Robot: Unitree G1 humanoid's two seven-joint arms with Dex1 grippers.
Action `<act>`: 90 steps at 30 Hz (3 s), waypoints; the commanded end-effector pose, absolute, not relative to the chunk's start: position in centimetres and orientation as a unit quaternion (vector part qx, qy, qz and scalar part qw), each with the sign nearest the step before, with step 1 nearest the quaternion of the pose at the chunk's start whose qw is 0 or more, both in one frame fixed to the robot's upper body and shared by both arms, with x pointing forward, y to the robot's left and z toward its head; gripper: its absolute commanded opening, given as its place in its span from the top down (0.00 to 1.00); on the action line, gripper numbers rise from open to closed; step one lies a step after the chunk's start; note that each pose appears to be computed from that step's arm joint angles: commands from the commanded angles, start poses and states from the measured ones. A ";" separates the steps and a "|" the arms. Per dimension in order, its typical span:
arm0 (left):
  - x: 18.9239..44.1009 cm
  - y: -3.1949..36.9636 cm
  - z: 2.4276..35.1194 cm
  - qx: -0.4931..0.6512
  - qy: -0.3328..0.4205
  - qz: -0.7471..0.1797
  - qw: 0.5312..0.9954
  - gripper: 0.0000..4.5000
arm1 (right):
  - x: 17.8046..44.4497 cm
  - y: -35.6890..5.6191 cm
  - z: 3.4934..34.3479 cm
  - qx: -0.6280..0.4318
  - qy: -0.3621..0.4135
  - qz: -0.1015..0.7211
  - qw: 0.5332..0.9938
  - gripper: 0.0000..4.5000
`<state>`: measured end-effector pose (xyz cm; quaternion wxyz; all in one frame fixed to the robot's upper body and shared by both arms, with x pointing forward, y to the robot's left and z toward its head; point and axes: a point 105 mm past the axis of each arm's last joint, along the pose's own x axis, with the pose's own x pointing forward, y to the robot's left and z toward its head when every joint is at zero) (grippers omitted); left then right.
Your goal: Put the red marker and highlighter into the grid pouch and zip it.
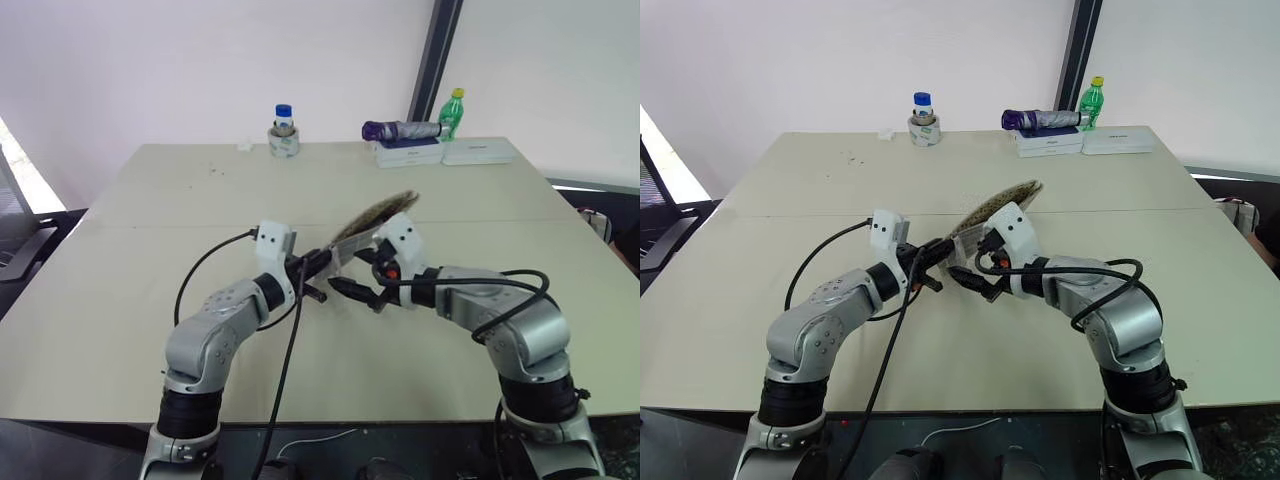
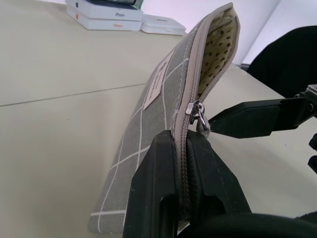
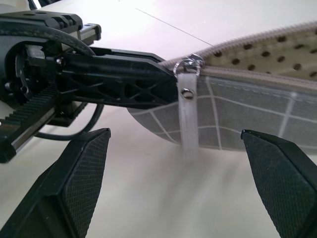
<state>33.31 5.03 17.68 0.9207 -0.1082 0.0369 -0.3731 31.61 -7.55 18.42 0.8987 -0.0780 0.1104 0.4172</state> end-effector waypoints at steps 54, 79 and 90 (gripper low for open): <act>34.2 10.5 16.7 0.056 0.003 -0.337 0.940 1.00 | 37.1 -20.6 26.0 -0.213 0.012 0.163 0.963 0.99; 34.6 12.7 16.4 0.312 -0.132 -0.275 0.900 1.00 | 33.3 -15.8 20.1 -0.219 0.049 0.349 0.910 0.48; 31.5 12.8 13.6 0.188 -0.042 -0.333 0.923 0.31 | 33.4 -16.7 18.8 -0.220 0.056 0.344 0.911 0.47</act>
